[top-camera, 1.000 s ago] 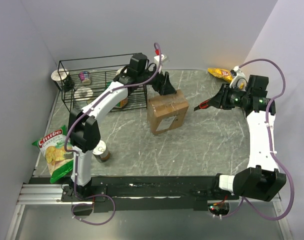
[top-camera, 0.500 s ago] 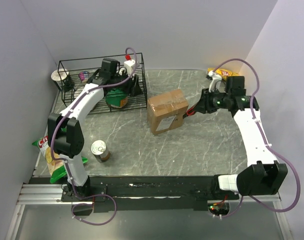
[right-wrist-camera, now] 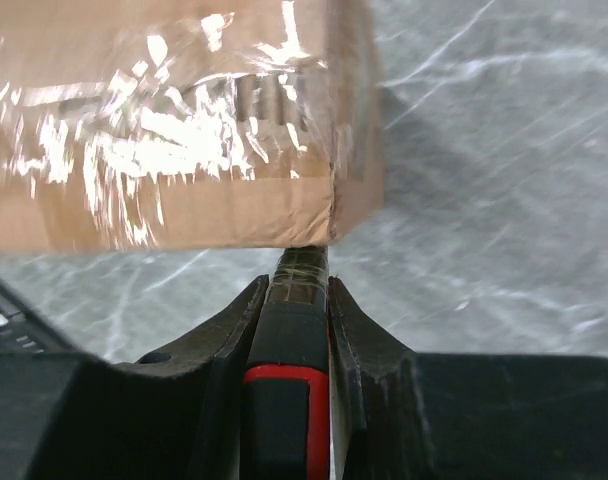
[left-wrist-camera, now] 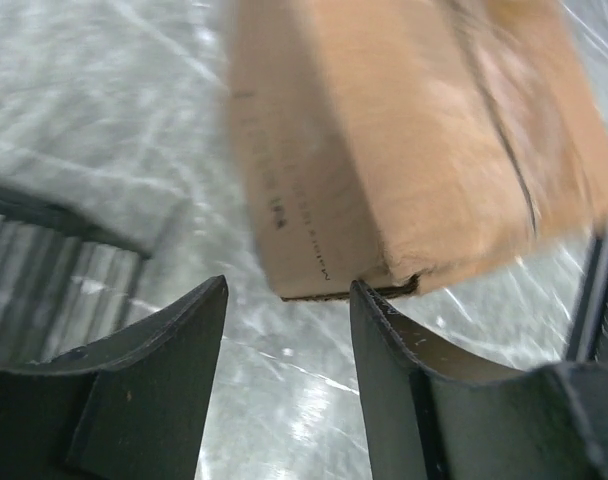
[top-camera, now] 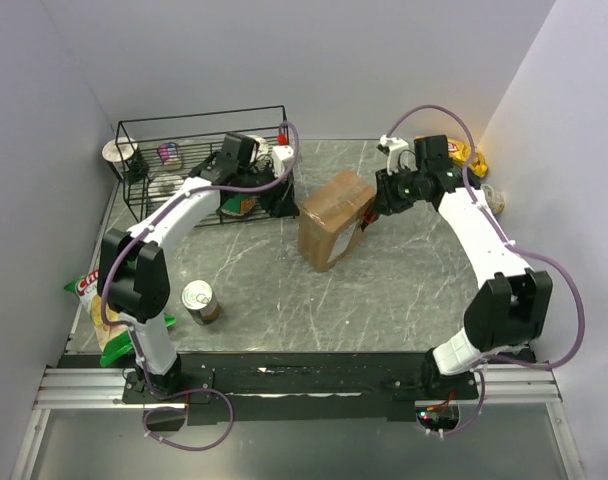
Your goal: Unpack the express box
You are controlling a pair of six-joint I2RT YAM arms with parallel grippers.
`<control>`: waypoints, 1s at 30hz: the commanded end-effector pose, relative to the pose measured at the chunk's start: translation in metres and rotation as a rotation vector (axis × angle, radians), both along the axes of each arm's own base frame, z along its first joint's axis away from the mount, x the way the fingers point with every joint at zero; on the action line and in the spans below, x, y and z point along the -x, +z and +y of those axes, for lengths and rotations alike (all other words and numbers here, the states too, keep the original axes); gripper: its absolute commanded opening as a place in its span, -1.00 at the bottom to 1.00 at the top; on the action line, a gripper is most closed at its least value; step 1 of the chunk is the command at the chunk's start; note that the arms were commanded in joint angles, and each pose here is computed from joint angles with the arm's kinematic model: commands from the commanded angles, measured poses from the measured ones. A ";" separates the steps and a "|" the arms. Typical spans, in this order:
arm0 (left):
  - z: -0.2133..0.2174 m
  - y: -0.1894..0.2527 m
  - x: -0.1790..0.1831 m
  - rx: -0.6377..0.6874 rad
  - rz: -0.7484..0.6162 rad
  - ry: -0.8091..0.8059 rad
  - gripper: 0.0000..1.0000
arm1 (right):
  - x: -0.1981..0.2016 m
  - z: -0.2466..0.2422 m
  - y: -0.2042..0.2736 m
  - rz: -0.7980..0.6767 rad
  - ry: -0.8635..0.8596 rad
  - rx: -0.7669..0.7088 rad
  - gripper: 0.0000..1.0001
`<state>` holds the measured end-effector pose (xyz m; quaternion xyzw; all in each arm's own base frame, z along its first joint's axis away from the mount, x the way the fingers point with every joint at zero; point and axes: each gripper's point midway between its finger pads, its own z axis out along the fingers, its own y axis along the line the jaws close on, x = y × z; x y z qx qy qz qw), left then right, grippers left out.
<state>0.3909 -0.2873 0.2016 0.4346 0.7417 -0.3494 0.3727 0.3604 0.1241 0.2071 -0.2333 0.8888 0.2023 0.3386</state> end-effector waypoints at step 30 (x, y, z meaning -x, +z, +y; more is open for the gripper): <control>0.030 0.106 0.013 0.047 -0.243 -0.112 0.49 | -0.067 0.021 0.040 -0.271 0.053 0.033 -1.00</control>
